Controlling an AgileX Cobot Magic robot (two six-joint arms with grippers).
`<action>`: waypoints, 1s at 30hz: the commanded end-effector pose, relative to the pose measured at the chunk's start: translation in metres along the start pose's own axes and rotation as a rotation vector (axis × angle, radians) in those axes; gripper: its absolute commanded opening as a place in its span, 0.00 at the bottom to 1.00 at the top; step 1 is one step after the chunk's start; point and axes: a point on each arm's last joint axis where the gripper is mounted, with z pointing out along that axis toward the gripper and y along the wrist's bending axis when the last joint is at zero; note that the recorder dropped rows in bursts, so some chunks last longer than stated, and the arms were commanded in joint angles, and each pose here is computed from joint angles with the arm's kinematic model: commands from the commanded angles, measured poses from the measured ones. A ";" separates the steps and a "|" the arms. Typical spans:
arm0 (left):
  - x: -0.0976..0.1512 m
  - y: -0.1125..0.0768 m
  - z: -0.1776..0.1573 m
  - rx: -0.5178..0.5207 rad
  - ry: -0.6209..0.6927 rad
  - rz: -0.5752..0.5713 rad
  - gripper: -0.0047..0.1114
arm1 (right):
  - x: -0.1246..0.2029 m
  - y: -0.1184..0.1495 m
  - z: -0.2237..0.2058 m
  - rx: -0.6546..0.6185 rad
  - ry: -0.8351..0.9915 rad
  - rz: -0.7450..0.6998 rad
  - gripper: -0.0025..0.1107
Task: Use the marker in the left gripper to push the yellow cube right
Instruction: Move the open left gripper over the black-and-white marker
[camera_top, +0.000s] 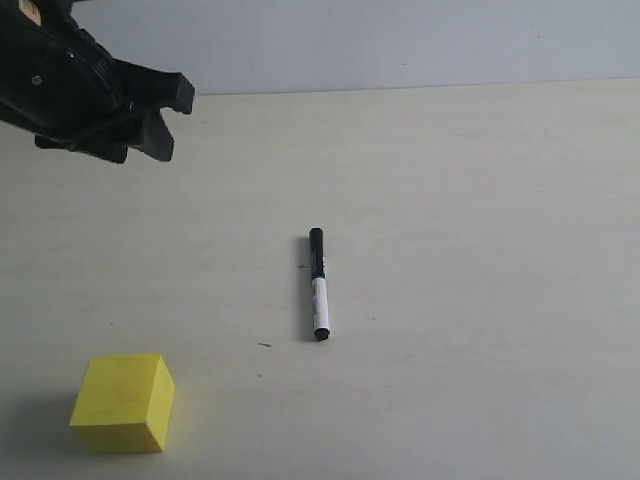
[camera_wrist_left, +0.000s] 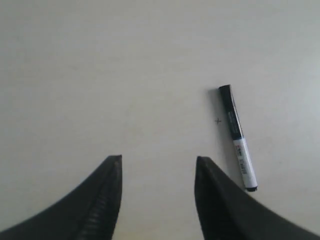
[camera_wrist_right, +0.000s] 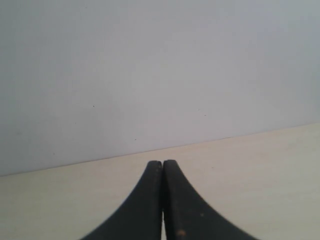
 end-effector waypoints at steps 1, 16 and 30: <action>0.001 -0.013 0.015 -0.020 0.098 -0.011 0.44 | 0.000 0.000 -0.001 0.003 -0.018 0.001 0.02; 0.010 -0.065 0.068 0.034 0.259 0.046 0.41 | 0.000 0.000 -0.001 0.003 -0.018 0.001 0.02; 0.035 -0.107 0.116 0.043 0.280 -0.032 0.54 | 0.000 0.000 -0.001 0.003 -0.018 0.004 0.02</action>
